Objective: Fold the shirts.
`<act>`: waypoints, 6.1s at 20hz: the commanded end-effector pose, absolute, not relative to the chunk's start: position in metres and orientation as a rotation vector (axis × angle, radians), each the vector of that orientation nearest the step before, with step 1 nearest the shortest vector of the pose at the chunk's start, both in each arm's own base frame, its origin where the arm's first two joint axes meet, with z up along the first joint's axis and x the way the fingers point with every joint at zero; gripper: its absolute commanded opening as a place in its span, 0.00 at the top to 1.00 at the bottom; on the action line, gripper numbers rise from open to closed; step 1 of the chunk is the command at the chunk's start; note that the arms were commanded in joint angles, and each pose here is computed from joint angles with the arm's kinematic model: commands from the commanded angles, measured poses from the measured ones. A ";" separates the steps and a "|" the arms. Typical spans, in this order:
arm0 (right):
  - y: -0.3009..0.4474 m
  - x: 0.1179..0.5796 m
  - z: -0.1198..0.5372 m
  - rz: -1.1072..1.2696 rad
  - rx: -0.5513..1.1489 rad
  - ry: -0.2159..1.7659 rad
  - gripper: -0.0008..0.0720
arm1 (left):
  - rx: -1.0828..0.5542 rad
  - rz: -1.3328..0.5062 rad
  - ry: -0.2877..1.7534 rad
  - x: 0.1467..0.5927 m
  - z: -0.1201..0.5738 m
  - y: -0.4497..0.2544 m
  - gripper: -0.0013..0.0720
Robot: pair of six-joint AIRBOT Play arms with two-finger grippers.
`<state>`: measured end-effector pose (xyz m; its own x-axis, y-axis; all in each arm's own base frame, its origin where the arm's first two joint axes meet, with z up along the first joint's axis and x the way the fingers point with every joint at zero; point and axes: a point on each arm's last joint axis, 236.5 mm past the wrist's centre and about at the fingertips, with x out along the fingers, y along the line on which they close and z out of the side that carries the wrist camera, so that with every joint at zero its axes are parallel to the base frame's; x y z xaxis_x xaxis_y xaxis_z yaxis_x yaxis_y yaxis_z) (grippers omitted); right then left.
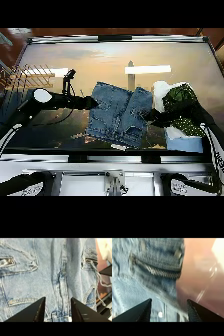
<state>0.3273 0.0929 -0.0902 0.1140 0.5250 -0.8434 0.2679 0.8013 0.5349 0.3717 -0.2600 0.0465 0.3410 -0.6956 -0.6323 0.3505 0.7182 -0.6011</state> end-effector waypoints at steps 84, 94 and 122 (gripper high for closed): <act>0.195 0.373 0.044 0.341 0.090 1.386 0.19 | -0.525 -0.656 0.473 0.396 0.275 -0.186 0.92; 0.157 0.367 -0.037 0.288 0.826 1.471 0.07 | -0.516 -0.642 0.465 0.399 0.275 -0.183 0.92; 0.197 0.454 0.005 0.290 0.832 1.077 0.86 | -0.486 -0.630 0.471 0.400 0.270 -0.180 0.92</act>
<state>0.4288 0.1932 -0.0232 0.3876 0.5932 -0.7056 0.2617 0.6632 0.7012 0.3996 -0.1803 0.2703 0.7119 -0.6507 -0.2642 0.4372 0.7051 -0.5583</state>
